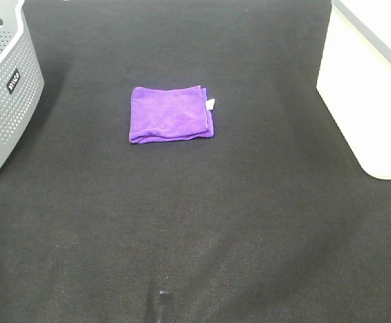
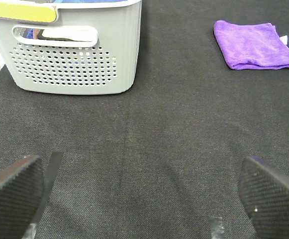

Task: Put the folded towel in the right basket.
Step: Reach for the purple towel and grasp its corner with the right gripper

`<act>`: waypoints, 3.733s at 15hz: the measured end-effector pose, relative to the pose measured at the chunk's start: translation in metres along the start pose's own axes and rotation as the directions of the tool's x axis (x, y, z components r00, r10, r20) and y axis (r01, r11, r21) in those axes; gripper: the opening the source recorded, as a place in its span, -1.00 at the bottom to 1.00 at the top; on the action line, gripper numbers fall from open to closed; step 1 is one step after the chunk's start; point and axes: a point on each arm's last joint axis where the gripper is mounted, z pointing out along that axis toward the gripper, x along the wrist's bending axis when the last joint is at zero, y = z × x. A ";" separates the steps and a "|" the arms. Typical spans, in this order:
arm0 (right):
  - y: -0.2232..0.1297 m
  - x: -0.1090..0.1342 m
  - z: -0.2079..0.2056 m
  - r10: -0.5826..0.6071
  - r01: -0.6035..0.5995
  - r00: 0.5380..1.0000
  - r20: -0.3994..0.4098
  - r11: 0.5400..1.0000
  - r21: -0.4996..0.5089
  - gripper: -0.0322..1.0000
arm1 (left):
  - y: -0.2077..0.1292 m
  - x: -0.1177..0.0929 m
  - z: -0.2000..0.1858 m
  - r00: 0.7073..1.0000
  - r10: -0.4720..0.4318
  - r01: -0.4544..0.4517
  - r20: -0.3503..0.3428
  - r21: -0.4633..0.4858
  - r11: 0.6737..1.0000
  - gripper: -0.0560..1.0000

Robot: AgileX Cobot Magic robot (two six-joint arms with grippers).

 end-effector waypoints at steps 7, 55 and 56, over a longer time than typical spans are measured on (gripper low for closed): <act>0.000 0.000 0.000 0.000 0.000 1.000 0.000 1.000 0.000 0.95 | 0.000 0.000 0.000 1.000 0.000 0.000 0.000 0.000 1.000 0.98; 0.023 0.000 0.002 -0.028 0.028 1.000 0.005 1.000 0.009 0.95 | 0.000 0.000 0.000 1.000 0.028 -0.028 0.002 0.000 1.000 0.98; 0.049 0.000 0.004 -0.025 0.025 1.000 -0.001 0.999 0.033 0.95 | 0.000 0.000 0.000 1.000 0.028 -0.028 0.002 0.000 1.000 0.98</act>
